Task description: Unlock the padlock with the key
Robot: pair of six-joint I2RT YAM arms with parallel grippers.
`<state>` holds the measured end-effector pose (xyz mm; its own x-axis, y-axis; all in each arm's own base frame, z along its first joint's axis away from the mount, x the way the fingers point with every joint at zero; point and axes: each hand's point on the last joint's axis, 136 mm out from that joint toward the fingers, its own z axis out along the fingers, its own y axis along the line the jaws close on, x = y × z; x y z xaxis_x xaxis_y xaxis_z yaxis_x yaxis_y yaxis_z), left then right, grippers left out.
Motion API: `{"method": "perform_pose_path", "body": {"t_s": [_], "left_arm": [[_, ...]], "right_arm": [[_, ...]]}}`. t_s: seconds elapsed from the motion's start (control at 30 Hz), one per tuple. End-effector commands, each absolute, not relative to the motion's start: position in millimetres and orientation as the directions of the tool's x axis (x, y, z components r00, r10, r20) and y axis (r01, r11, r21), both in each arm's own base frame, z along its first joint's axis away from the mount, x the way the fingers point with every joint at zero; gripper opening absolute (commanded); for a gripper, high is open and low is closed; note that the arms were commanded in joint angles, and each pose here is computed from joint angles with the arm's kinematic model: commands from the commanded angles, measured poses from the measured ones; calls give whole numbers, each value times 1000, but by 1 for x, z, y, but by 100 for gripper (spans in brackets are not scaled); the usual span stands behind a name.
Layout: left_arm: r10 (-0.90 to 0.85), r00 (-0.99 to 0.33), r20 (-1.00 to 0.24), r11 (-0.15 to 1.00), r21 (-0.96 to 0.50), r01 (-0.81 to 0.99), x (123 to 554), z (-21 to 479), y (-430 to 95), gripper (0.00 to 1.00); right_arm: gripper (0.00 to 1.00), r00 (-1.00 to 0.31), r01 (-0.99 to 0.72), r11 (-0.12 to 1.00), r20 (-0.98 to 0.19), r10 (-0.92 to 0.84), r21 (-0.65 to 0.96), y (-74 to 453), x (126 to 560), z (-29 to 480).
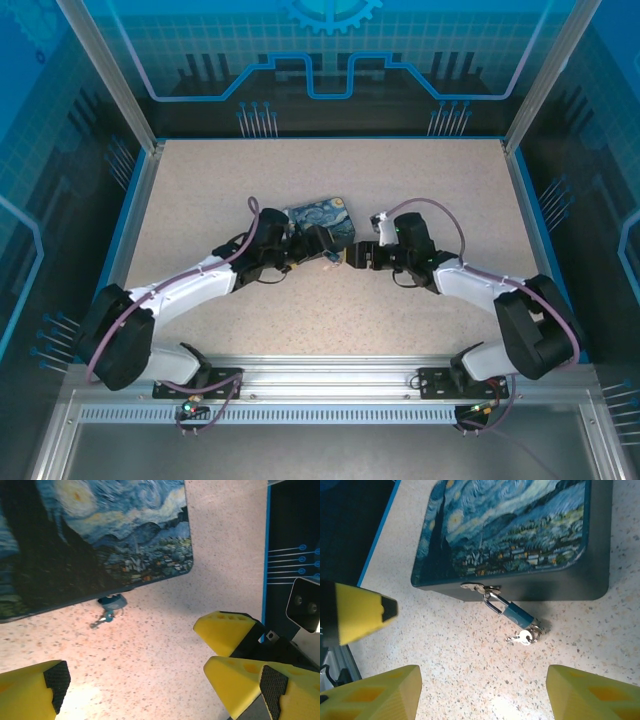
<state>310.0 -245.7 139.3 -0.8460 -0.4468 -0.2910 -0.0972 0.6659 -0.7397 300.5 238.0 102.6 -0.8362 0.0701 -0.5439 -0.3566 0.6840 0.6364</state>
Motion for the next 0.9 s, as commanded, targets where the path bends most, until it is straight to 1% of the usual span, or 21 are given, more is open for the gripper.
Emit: {"method": "perform_pose_path", "body": {"t_s": [0.0, 0.13, 0.27, 0.57, 0.87], "left_arm": [[-458, -828, -323, 710, -694, -122, 315, 136, -223, 99], [-477, -813, -334, 713, -688, -136, 325, 138, -209, 99], [-460, -808, -370, 752, -645, -133, 333, 139, -198, 99], [-432, -797, -421, 815, -560, -146, 349, 139, -173, 99], [-447, -789, -422, 815, -555, -165, 356, 138, -164, 99]], "right_arm": [[68, -834, -373, 689, -550, 44, 621, 247, 305, 98], [68, -835, -383, 698, -550, 18, 605, 254, 309, 88], [67, -843, -381, 701, -539, 6, 603, 261, 312, 82], [67, -836, -398, 708, -549, -18, 584, 278, 326, 88], [67, -839, -415, 692, -543, -40, 591, 301, 351, 90]]}}
